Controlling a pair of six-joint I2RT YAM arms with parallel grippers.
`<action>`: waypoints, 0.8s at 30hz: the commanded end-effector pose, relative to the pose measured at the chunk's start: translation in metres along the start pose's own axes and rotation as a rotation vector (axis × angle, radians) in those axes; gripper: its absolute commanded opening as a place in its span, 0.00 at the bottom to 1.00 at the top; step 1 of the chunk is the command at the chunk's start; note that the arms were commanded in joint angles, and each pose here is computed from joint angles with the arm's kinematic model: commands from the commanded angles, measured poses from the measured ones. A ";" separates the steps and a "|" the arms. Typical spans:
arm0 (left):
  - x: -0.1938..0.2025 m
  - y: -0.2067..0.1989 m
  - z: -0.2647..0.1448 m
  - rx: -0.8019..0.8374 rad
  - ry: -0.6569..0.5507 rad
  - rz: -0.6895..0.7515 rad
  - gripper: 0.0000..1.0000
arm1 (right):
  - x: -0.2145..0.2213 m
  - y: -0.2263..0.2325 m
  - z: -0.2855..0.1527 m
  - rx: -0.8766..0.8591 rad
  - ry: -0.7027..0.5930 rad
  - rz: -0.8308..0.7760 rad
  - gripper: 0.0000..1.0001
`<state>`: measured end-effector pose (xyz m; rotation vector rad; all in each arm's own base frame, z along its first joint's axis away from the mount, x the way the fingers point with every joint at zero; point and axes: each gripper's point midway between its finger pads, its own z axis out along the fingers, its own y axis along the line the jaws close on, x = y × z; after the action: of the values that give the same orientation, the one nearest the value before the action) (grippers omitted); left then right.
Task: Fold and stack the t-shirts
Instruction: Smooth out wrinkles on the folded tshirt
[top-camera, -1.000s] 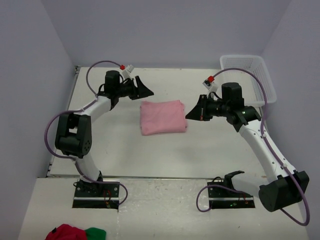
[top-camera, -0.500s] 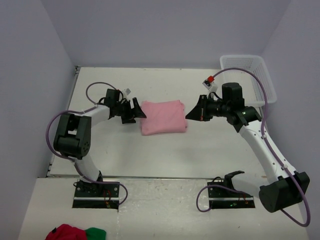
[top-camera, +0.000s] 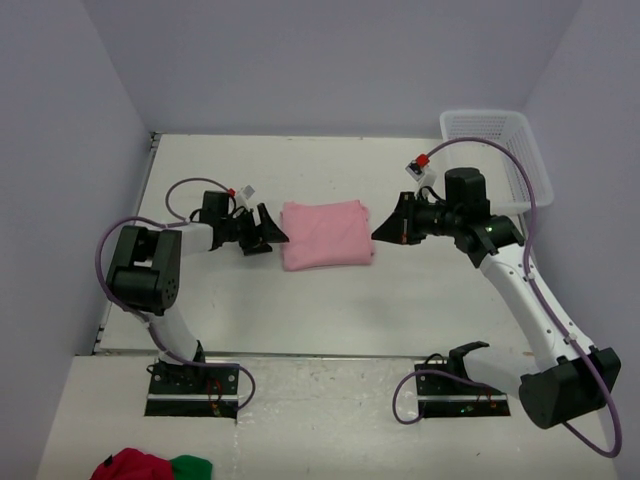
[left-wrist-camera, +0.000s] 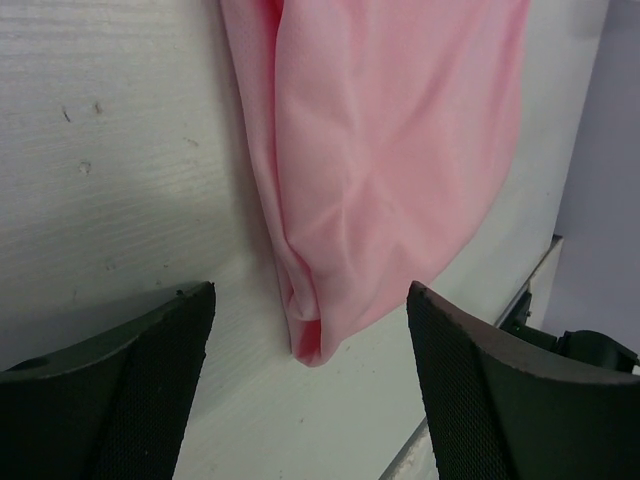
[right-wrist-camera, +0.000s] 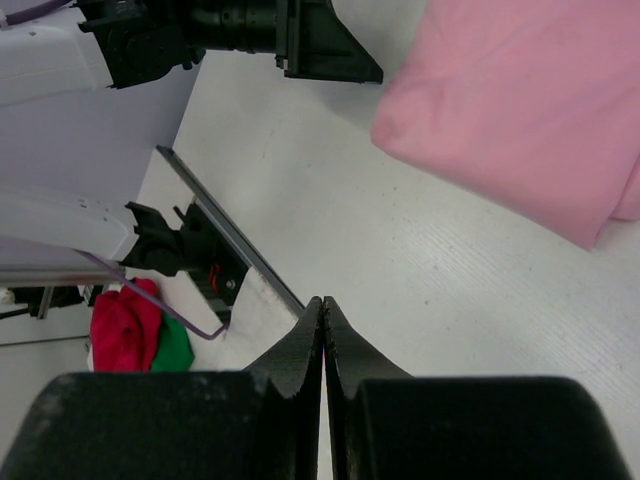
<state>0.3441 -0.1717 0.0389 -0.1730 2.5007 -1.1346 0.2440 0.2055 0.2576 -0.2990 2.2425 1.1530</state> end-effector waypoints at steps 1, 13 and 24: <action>0.008 0.012 0.008 0.012 0.010 -0.019 0.79 | 0.000 0.010 -0.004 -0.042 -0.014 -0.043 0.00; 0.023 0.022 0.070 -0.161 0.046 0.007 0.79 | 0.000 0.016 -0.005 -0.069 -0.022 -0.034 0.00; 0.023 0.021 0.109 -0.178 0.028 -0.041 0.31 | 0.000 0.023 -0.015 -0.071 -0.056 -0.047 0.00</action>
<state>0.3929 -0.2649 0.0186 -0.1196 2.4284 -1.1817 0.2297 0.2044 0.2711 -0.3202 2.1825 1.1808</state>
